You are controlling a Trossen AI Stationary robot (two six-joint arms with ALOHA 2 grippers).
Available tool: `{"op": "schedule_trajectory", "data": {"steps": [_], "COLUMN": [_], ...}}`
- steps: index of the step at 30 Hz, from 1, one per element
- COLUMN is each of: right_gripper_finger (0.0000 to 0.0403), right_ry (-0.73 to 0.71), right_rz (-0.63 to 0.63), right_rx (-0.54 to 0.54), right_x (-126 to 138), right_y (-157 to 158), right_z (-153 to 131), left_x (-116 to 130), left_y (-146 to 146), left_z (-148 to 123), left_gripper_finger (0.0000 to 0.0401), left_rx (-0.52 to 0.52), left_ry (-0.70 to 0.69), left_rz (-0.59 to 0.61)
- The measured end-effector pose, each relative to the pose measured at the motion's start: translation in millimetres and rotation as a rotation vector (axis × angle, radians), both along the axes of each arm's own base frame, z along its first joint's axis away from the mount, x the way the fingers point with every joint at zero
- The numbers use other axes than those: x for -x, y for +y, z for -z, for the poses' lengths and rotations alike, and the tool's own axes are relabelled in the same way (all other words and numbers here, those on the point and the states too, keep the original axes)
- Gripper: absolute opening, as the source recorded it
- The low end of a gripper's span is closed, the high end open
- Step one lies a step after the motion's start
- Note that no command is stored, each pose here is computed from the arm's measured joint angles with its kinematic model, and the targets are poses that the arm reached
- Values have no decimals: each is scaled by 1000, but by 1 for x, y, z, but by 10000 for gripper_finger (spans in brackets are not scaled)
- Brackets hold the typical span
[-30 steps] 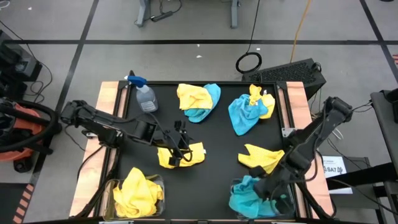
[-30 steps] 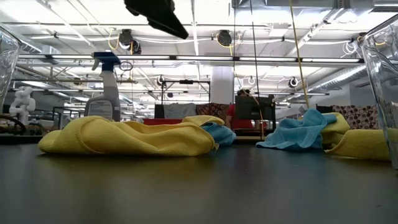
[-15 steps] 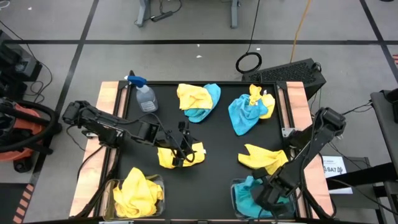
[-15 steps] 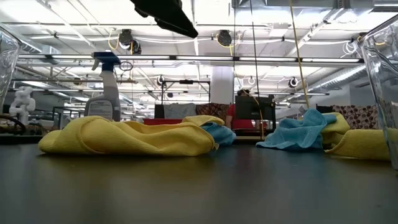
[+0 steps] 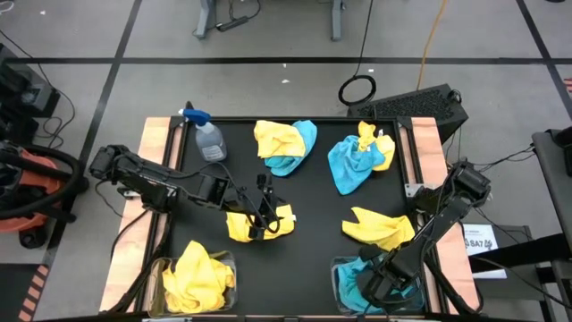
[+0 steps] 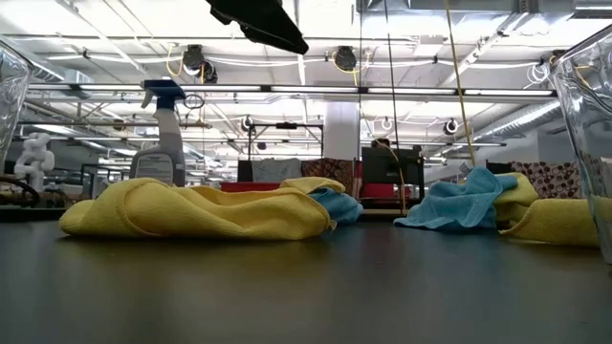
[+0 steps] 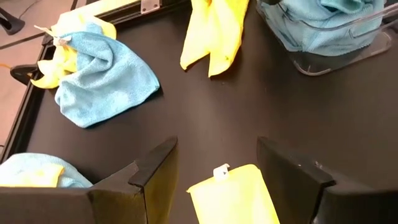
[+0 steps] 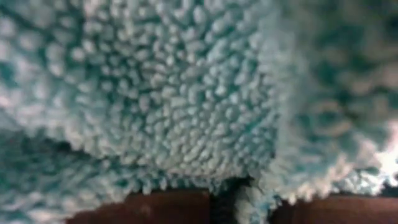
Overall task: Sort microfiber towel by color & place in baskets
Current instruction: Put the blue towel into the right transparent bin
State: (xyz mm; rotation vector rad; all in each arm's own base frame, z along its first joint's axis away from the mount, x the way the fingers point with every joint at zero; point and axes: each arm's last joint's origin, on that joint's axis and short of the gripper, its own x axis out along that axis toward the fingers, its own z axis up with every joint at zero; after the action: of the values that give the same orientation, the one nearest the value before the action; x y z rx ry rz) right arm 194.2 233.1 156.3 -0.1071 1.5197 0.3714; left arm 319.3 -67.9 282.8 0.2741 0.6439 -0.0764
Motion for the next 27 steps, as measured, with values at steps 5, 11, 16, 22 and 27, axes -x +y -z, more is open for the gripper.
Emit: {"op": "schedule_trajectory", "data": {"steps": [5,11,16,22,27], "right_gripper_finger": [26,84,132,173,188], "right_ry": [-5,-50,-95,-167,-234], "right_rz": [49,140,203,236,271], "right_rx": [-12,-73,-157,-249,-306], "right_x": [1,6,12,21,30], "right_y": [-2,-8,-15,-27,-38], "right_z": [-5,-29,-56,-87,-109], "left_x": [0,-1,-3,-3,-3], "left_y": [0,2,3,5,5], "left_z": [-1,-1,-2,-2,-2], "left_gripper_finger": [222,222,222,222,222], "left_rx": [-16,-18,-19,-17,-13], "left_ry": [-6,-14,-30,-29,-29], "left_rz": [13,10,8,2,0]}}
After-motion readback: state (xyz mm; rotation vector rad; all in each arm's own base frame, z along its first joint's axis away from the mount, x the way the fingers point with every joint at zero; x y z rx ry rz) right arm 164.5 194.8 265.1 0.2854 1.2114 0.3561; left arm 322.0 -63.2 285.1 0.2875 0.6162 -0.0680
